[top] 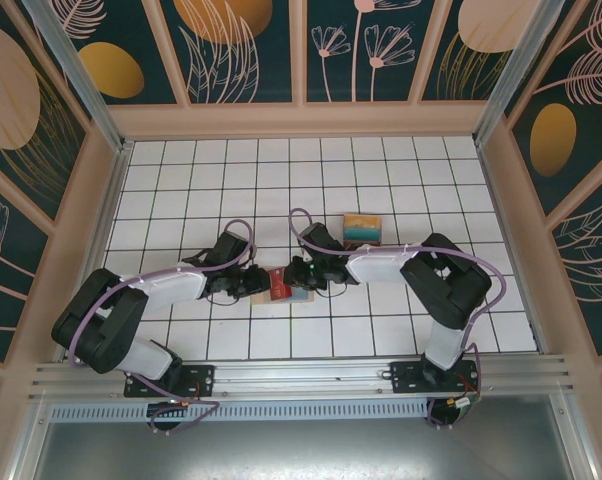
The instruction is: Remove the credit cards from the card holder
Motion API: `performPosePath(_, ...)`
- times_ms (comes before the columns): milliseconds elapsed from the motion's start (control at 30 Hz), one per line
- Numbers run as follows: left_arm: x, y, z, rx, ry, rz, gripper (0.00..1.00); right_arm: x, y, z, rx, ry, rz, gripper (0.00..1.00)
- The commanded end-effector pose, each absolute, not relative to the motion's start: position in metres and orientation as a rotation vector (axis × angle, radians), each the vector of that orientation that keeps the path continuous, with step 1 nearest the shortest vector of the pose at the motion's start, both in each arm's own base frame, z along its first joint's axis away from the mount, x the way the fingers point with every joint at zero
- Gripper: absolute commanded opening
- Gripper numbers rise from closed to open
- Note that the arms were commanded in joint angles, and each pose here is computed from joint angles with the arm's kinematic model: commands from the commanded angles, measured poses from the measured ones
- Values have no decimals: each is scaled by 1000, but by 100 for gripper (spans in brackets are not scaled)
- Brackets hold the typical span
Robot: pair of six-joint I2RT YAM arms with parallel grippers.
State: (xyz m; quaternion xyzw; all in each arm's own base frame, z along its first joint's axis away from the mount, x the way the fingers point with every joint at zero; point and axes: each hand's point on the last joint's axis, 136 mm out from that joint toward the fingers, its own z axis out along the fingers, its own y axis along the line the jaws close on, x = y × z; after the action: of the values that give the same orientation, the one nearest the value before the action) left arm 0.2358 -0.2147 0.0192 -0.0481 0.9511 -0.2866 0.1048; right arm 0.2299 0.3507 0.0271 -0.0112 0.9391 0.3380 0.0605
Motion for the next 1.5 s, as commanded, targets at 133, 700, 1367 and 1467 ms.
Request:
performPosePath(133, 227, -208, 7, -138, 2872, -785, 22, 231, 351, 27, -19, 2838, 1022, 0)
performPosePath(700, 225, -206, 5, -139, 2882, -773, 20, 235, 287, 34, 156, 2781, 935, 0)
performPosePath(1367, 277, -215, 121, -151, 2534, -833, 83, 293, 227, 180, -285, 2380, 402, 0)
performPosePath(1467, 283, -211, 147, -151, 2444, -838, 95, 301, 217, 199, -461, 2273, 247, 0)
